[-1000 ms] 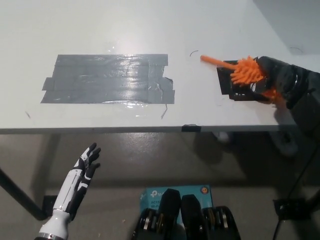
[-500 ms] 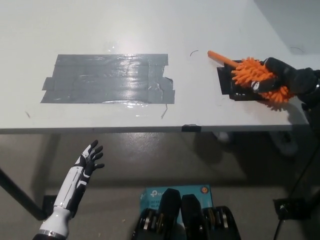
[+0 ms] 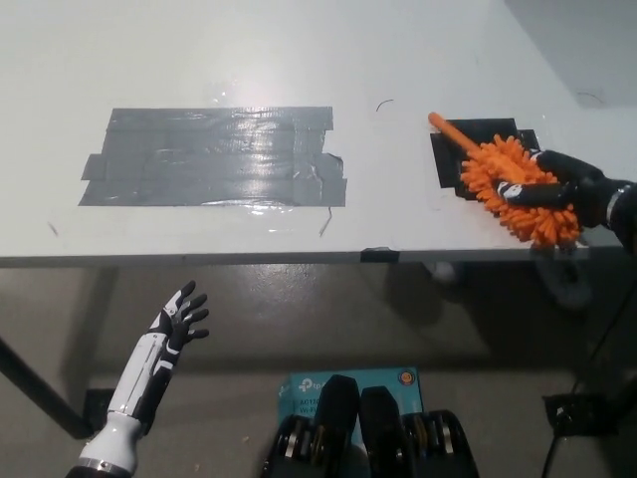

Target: An orange duster is kept infront of the robot in the middle of the table and the robot extends its right arm to grab the duster, picks it up and hands it to a person

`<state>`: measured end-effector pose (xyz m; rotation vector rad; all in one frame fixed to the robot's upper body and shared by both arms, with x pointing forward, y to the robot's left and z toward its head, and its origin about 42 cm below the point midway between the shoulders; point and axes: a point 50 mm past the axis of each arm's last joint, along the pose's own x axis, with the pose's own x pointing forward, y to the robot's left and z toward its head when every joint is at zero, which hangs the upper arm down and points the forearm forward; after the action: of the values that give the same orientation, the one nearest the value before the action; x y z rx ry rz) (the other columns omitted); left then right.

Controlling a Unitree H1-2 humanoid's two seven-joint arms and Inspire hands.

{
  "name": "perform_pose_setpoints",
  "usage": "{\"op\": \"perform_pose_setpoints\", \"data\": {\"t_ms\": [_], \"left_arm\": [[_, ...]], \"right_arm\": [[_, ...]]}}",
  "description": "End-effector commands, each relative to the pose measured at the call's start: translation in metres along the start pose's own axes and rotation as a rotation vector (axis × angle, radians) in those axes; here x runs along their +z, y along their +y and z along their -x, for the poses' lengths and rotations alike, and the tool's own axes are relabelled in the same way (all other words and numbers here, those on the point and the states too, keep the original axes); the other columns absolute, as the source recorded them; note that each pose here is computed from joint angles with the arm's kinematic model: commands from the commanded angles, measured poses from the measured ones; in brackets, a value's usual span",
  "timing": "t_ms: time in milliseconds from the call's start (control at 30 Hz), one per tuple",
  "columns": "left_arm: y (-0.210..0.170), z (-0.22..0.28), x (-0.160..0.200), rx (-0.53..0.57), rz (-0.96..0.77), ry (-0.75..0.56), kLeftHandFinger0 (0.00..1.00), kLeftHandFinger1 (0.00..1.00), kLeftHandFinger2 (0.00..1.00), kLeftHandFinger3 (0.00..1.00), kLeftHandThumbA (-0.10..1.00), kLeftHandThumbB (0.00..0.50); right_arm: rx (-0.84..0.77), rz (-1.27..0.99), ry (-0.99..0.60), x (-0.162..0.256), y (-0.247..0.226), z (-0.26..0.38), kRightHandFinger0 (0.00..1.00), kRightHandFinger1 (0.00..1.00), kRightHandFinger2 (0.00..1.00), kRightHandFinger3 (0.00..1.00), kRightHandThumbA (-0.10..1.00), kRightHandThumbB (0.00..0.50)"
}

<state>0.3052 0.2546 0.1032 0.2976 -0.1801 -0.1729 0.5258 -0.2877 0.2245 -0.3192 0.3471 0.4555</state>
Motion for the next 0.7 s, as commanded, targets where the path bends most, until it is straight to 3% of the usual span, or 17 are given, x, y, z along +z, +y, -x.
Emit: {"op": "perform_pose_setpoints", "data": {"t_ms": [0, 233, 367, 433, 667], "left_arm": [[0.012, -0.012, 0.016, 0.000, -0.019, -0.085, 0.83, 0.90, 0.92, 1.00, 0.99, 0.130], [0.012, -0.013, 0.017, 0.002, -0.015, -0.082, 0.84, 0.91, 0.96, 1.00, 0.99, 0.125], [0.012, -0.014, 0.018, 0.004, -0.022, -0.086, 0.83, 0.92, 0.98, 1.00, 0.98, 0.121], [0.012, -0.014, 0.018, 0.004, -0.017, -0.081, 0.83, 0.92, 0.98, 1.00, 0.98, 0.130], [0.012, -0.014, 0.018, 0.003, -0.017, -0.089, 0.82, 0.91, 0.98, 1.00, 0.97, 0.119]], "right_arm": [[0.425, -0.357, -0.378, 0.056, 0.025, 0.023, 0.00, 0.40, 0.78, 0.97, -0.10, 0.107], [0.479, -0.368, -0.446, 0.069, 0.044, 0.024, 0.00, 0.39, 0.76, 1.00, -0.10, 0.113], [0.515, -0.383, -0.482, 0.075, 0.064, 0.024, 0.00, 0.38, 0.75, 1.00, -0.10, 0.151], [0.538, -0.405, -0.502, 0.076, 0.073, 0.023, 0.00, 0.36, 0.73, 1.00, -0.10, 0.124], [0.540, -0.469, -0.527, 0.075, 0.092, 0.021, 0.00, 0.35, 0.74, 0.96, -0.10, 0.124]]}}
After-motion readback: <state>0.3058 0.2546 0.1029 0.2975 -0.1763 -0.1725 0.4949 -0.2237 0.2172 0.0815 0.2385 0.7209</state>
